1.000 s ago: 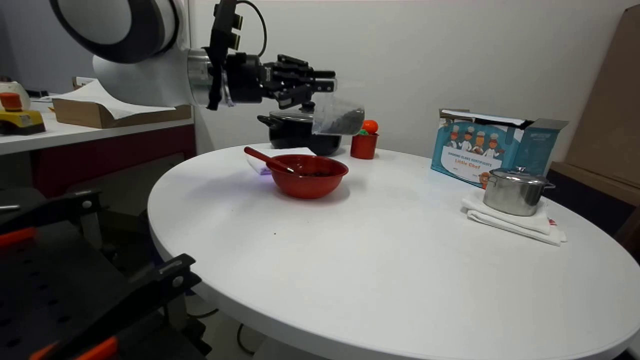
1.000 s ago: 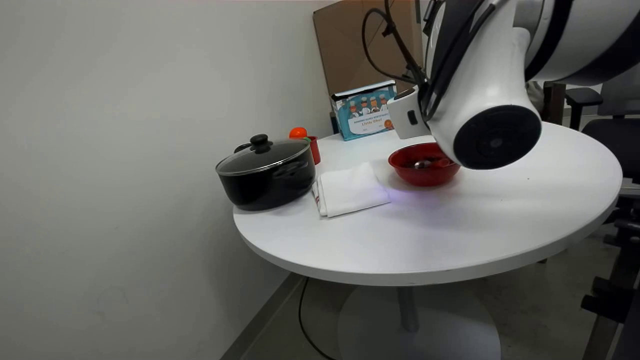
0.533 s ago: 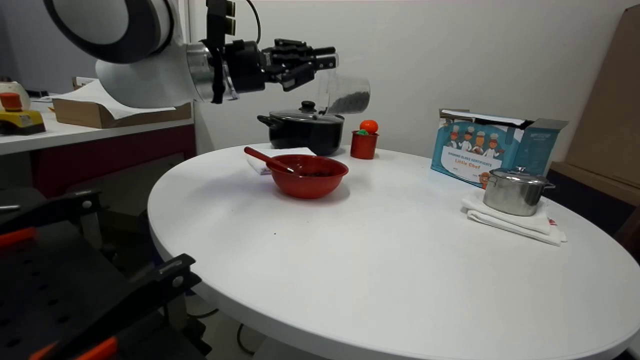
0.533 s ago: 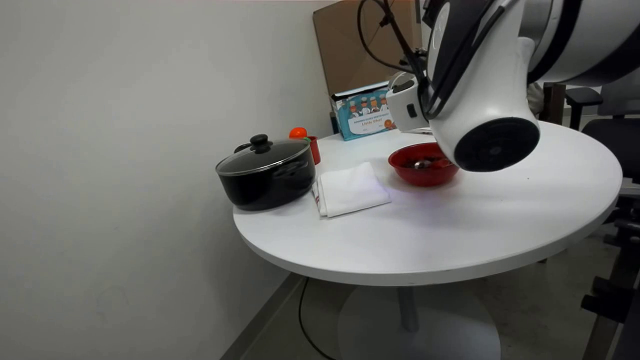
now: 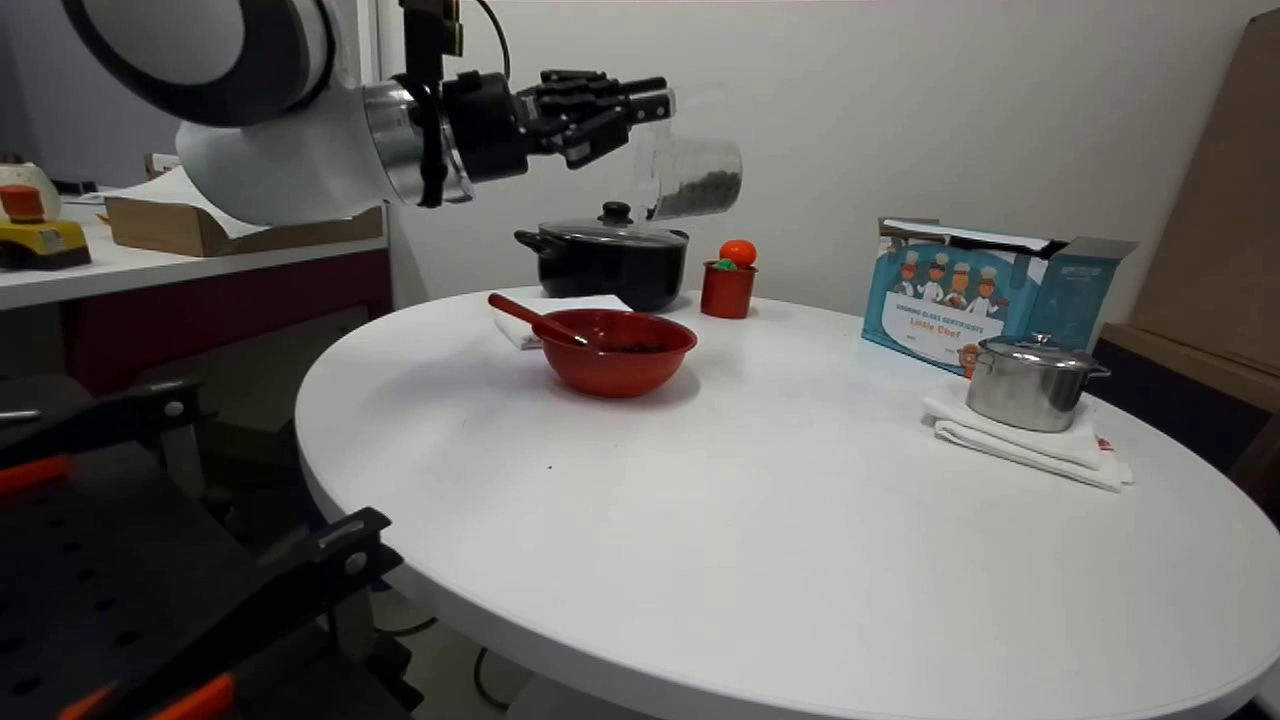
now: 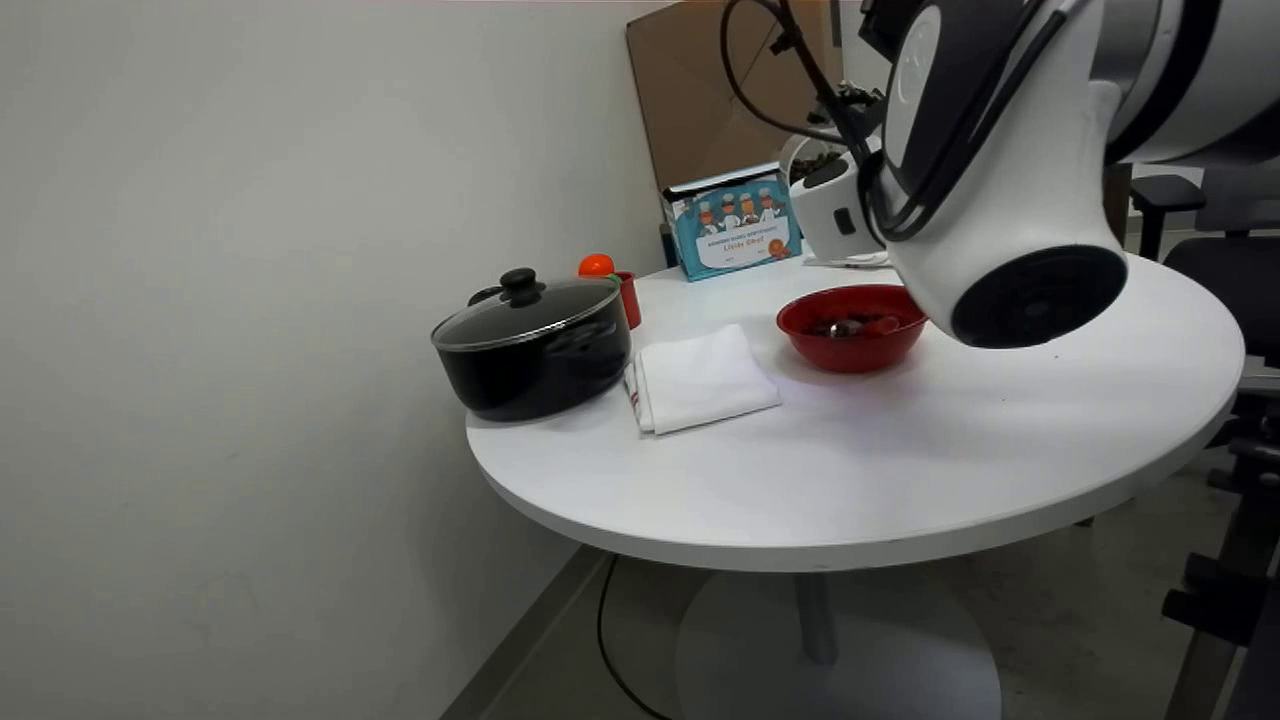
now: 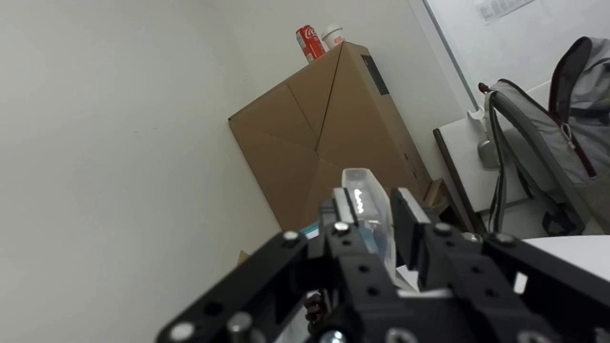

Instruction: Pour the contents of the clear jar into the red bowl

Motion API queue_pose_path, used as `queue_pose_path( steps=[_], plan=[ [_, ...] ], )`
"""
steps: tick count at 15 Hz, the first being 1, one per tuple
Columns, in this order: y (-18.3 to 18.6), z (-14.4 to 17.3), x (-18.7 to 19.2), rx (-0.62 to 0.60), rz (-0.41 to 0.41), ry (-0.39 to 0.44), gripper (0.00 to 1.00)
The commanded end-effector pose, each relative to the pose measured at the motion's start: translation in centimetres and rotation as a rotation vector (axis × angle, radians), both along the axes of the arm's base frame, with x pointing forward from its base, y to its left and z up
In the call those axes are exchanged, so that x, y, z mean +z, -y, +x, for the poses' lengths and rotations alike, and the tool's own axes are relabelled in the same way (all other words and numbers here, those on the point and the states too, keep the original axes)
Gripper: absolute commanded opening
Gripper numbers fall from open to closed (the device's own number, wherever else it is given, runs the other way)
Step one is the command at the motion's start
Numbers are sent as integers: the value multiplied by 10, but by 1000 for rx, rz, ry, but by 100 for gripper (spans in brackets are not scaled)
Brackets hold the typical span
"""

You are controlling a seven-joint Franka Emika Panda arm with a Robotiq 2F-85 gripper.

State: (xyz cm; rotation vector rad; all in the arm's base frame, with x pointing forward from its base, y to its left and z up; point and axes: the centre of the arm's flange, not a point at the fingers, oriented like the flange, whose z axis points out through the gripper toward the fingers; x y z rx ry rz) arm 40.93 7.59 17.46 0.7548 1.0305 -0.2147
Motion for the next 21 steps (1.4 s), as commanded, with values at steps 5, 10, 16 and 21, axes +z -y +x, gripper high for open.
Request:
queue_pose_path(
  steps=[5,10,16,21],
  plan=[
    [7,-12,23,84,-103,77,13],
    [11,-11,29,104,-144,132,13],
    [17,-8,31,115,-178,177,13],
    [25,-7,33,119,-200,198,13]
  ],
)
